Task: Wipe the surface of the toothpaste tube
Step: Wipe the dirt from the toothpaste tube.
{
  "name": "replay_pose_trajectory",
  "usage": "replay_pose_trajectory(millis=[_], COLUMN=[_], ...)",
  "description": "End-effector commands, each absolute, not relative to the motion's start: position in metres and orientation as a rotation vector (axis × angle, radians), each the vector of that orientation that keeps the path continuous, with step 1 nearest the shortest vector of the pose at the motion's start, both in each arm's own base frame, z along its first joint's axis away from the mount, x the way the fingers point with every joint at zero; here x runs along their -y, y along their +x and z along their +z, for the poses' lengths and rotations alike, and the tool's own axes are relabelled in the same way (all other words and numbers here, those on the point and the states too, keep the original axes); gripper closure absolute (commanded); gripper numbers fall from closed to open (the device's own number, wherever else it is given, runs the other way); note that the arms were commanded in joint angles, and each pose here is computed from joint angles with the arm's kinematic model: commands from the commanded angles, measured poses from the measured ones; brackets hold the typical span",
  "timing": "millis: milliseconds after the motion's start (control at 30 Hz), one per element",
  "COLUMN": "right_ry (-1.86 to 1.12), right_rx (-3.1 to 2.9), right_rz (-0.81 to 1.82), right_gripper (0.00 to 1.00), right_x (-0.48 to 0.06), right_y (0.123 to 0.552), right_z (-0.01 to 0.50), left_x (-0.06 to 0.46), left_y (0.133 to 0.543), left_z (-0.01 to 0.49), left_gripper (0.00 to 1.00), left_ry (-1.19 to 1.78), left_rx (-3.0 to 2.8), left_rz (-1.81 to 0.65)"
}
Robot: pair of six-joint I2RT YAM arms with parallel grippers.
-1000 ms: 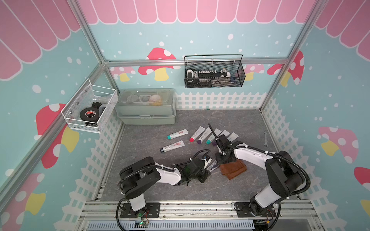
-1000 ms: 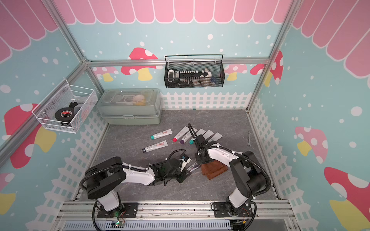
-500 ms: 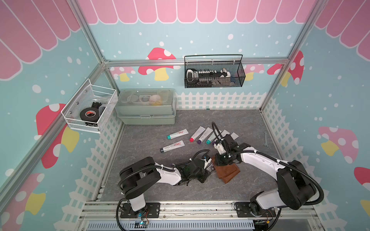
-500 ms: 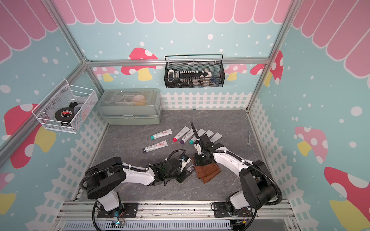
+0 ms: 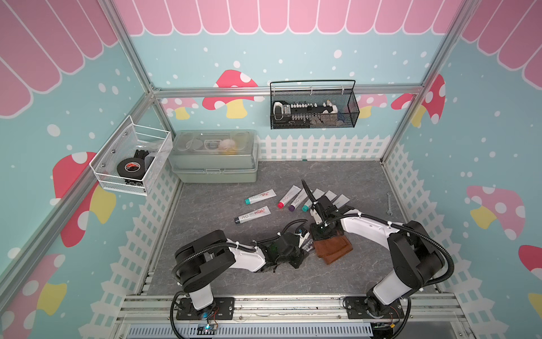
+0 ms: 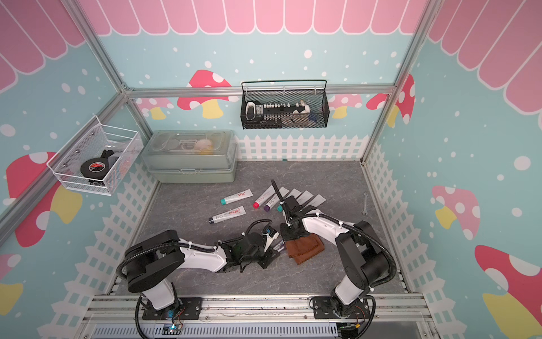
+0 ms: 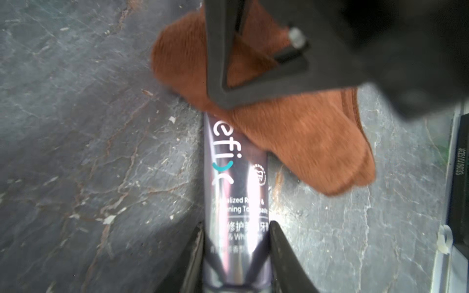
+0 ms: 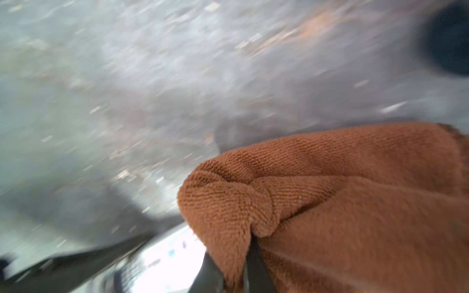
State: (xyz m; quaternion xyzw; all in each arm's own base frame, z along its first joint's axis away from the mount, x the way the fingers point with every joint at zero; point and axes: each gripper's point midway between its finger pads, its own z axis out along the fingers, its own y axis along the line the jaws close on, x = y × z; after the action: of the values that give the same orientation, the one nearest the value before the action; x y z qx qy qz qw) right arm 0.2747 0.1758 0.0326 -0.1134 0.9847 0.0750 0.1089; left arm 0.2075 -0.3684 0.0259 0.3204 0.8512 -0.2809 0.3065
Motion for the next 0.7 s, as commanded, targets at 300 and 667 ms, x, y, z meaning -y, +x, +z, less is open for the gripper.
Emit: replay_pose_trajectory(millis=[300, 667], right_ry=[-0.182, -0.346], right_rx=[-2.922, -2.899], right_rz=[-0.059, 0.653], right_gripper=[0.95, 0.94], right_x=[-0.108, -0.198], right_y=[0.262, 0.235], right_z=[0.034, 0.057], left_x=[0.343, 0.344], left_y=[0.201, 0.202], left_z=[0.003, 0.002], left_gripper=[0.69, 0.69], left_ry=[0.847, 0.852], left_rx=[-2.342, -2.345], left_rz=[-0.639, -0.633])
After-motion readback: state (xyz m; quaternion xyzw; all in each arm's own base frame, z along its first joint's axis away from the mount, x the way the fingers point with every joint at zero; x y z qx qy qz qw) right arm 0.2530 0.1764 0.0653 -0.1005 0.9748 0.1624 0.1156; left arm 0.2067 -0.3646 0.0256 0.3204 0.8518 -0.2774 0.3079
